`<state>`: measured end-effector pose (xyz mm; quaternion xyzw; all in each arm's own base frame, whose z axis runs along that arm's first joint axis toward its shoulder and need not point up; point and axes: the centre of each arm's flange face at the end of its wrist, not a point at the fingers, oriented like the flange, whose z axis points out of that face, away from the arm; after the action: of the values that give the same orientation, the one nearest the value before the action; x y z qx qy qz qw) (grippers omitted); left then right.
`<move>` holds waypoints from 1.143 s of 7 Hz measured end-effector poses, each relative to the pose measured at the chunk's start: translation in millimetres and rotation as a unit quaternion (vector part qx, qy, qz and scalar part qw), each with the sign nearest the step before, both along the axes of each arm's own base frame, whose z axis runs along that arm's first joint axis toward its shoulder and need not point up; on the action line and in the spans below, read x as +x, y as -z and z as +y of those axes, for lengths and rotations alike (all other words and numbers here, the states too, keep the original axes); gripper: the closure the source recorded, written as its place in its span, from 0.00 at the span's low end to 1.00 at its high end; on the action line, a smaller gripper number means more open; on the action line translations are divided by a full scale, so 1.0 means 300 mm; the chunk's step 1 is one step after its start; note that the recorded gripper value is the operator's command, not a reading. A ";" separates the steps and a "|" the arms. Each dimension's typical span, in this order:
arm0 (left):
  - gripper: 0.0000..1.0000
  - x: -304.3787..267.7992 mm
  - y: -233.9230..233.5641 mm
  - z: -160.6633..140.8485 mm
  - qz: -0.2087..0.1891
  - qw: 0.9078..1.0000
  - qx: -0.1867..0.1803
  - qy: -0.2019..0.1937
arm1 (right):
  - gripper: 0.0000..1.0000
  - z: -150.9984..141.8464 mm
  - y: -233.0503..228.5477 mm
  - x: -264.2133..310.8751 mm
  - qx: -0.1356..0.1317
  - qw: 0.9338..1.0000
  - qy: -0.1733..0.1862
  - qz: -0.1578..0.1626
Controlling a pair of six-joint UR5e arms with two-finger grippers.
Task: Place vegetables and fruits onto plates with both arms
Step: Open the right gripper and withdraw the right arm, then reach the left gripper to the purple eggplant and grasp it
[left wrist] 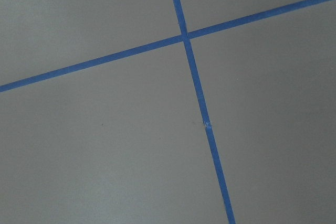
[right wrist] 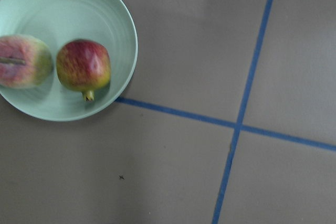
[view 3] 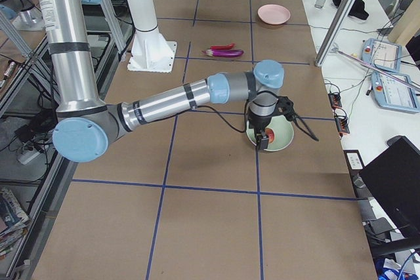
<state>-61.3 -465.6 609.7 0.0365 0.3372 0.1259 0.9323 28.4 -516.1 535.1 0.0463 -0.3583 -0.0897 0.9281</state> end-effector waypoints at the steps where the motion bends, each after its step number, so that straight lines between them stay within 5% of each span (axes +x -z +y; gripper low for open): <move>1: 0.00 0.003 0.039 -0.024 0.002 1.000 0.017 0.000 | 0.00 0.118 -0.120 0.061 -0.016 1.000 -0.008 -0.015; 4: 0.00 0.056 0.202 -0.141 0.023 0.993 0.113 0.005 | 0.00 0.232 -0.210 0.092 -0.029 0.998 -0.035 -0.030; 6: 0.00 0.309 0.342 -0.186 0.102 0.991 0.070 0.048 | 0.00 0.228 -0.205 0.092 -0.028 0.998 -0.038 -0.032; 8: 0.00 0.760 0.538 -0.189 0.132 0.989 0.049 0.051 | 0.00 0.226 -0.201 0.091 -0.027 0.998 -0.038 -0.032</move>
<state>166.8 -522.3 448.2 0.1155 0.4480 0.0884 0.8821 55.8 -448.4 595.4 0.0374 -0.3881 -0.0430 0.9199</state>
